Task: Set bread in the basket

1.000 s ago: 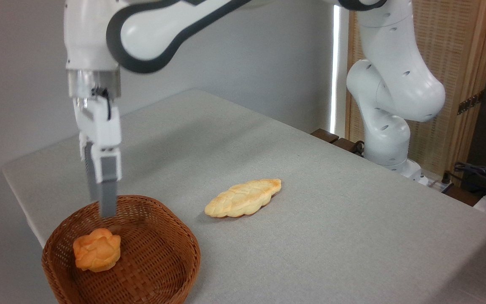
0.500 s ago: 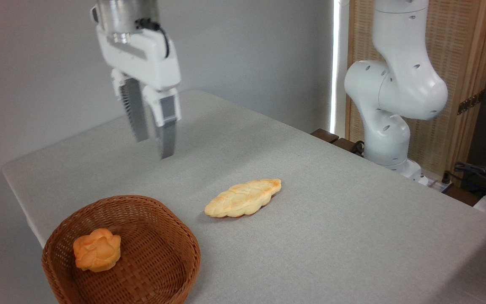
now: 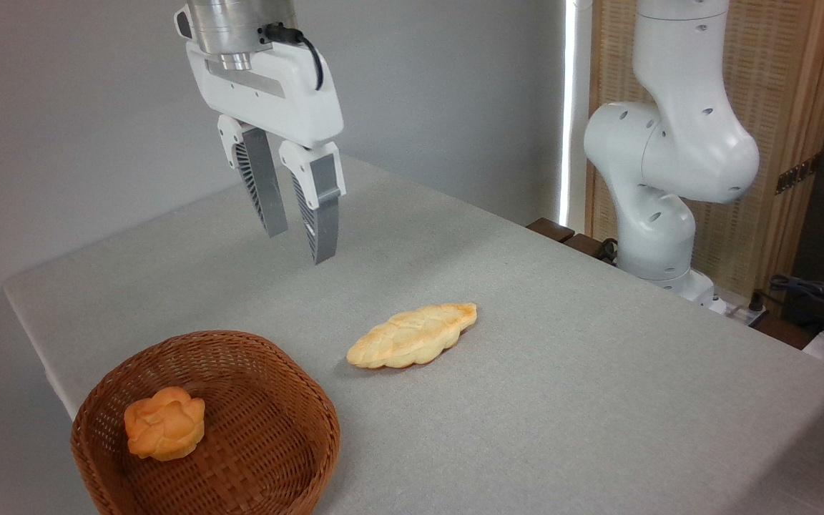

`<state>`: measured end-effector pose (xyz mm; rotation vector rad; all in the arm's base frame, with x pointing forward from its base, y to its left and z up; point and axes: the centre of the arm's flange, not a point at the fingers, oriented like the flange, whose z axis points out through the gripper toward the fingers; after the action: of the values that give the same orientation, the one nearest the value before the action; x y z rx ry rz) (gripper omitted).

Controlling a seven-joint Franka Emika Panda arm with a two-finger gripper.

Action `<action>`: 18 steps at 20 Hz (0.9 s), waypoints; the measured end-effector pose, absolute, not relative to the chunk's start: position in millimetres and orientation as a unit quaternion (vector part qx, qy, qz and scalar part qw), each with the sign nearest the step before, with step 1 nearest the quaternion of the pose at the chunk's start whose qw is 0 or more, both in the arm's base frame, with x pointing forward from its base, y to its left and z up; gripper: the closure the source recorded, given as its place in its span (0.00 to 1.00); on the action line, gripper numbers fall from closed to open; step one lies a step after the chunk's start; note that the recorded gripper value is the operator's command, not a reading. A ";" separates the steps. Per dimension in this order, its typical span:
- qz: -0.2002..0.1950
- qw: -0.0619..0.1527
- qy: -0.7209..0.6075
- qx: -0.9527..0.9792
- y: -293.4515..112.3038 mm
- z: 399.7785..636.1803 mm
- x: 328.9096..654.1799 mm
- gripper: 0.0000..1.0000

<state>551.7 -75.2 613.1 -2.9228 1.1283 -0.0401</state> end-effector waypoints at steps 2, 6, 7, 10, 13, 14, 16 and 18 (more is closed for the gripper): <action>-0.014 0.004 0.358 -0.934 -62.8 615.0 553.2 0.00; -0.021 -0.004 0.347 -0.938 -45.1 618.9 554.9 0.00; -0.026 -0.009 0.343 -0.939 -38.2 622.0 555.4 0.00; -0.035 -0.013 0.343 -0.939 -28.3 629.6 555.2 0.00; -0.037 -0.013 0.345 -0.938 -29.9 632.6 554.5 0.00; -0.037 -0.013 0.347 -0.937 -32.3 632.5 554.3 0.00; -0.033 -0.014 0.351 -0.936 -37.3 631.7 553.2 0.00; -0.027 -0.016 0.354 -0.935 -40.8 630.7 551.9 0.00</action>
<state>551.9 -40.8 630.7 -2.9664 1.1240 -0.0871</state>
